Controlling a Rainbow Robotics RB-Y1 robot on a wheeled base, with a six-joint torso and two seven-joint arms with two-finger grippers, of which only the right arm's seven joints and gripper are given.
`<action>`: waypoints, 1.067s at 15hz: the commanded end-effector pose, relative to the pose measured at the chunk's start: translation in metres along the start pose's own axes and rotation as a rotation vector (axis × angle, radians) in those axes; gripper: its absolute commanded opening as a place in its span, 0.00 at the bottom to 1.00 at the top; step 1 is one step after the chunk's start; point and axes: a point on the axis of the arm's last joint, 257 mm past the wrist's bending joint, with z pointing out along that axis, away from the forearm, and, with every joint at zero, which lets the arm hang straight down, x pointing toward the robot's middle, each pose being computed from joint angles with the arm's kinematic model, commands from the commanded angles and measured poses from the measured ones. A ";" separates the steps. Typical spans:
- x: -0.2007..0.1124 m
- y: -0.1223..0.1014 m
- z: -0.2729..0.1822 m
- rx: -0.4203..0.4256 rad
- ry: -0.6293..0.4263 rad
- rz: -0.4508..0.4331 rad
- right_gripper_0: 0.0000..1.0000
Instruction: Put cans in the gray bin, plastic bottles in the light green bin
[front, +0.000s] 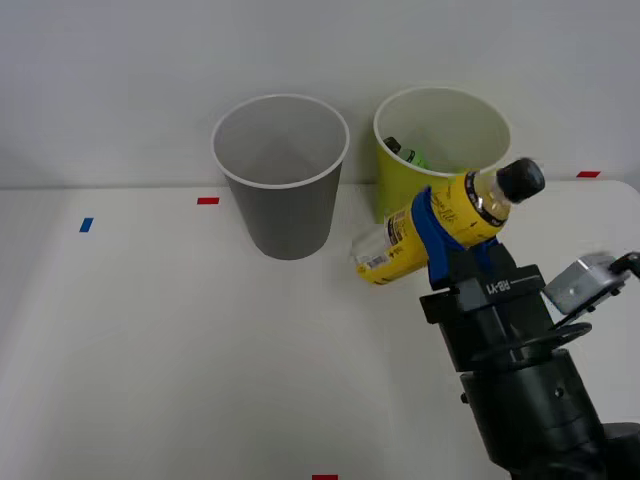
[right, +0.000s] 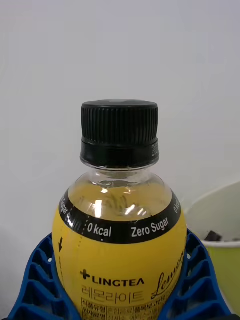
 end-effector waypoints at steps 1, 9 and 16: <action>-0.036 0.001 0.005 0.003 -0.096 0.025 0.00; -0.095 -0.007 0.073 -0.092 -0.149 0.128 0.00; -0.109 -0.056 0.139 -0.068 -0.116 0.048 0.00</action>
